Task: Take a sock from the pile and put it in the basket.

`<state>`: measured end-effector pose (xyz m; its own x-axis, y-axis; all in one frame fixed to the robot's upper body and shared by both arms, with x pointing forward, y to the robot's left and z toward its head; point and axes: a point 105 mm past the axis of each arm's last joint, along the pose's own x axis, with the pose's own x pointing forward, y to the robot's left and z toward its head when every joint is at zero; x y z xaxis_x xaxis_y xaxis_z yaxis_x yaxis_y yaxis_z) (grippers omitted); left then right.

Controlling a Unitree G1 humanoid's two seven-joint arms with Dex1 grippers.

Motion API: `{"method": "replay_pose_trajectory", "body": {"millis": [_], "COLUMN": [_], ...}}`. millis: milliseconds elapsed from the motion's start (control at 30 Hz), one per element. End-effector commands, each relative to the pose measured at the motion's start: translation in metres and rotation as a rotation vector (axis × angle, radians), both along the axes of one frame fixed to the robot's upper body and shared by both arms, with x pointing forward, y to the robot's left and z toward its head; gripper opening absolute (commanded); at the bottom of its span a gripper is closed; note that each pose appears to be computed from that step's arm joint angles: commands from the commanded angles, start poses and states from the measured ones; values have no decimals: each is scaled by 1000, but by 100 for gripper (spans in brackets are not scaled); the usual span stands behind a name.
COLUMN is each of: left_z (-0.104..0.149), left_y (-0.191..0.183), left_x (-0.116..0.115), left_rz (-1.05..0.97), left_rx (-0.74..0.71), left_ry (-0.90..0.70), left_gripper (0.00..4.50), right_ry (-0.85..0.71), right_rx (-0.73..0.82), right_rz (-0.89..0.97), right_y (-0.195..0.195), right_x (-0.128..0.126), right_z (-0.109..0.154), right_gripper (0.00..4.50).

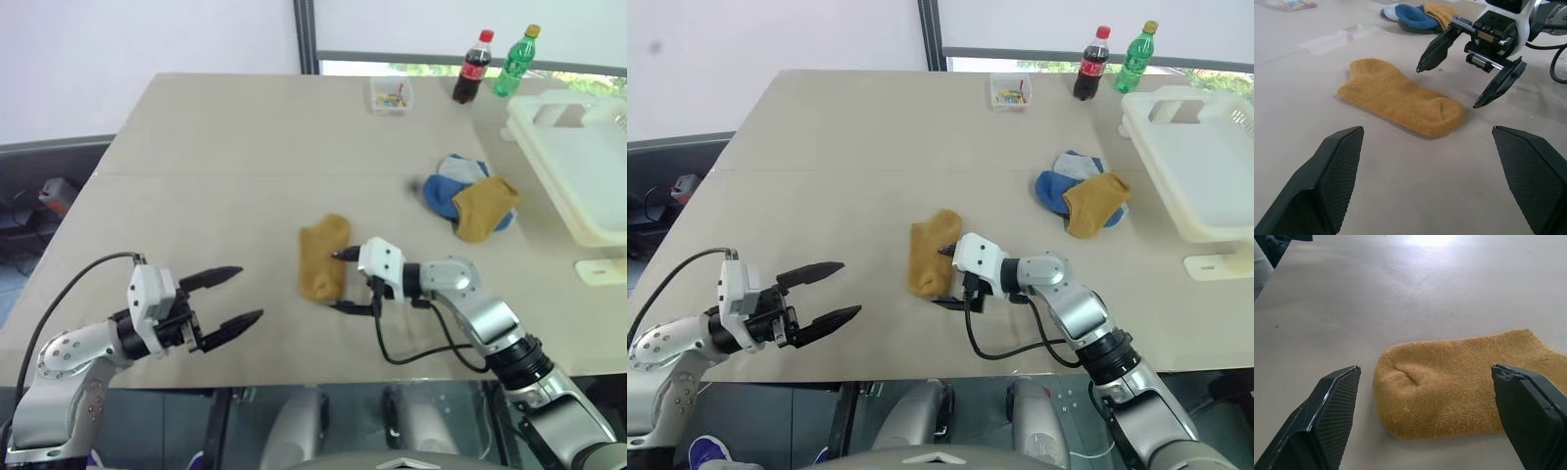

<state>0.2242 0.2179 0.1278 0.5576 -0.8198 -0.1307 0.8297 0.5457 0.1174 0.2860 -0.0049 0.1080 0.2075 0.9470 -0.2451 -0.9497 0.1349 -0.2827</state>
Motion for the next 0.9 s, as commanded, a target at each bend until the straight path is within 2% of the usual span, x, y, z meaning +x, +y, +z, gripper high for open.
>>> {"method": "replay_pose_trajectory", "body": {"millis": [33,533,800,900], "left_z": [7,6,6,7], "left_y": [-4,-3,-3,0], "left_x": [-2,-2,-4,-5], "left_rz": [-15,-15,-11,-7], "left_rx": [-6,-5,-3,1], "left_ry": [-28,-25,-22,-22], "left_gripper": [450,450,450,450], "right_ry": [-31,-31,-26,-14], "right_rx": [25,25,-37,-38], "right_rz": [13,10,24,34], "right_y": [3,4,5,7], "right_x": [-3,-2,0,-1], "right_z": [9,7,-14,-19], "right_gripper": [442,442,442,370]}}
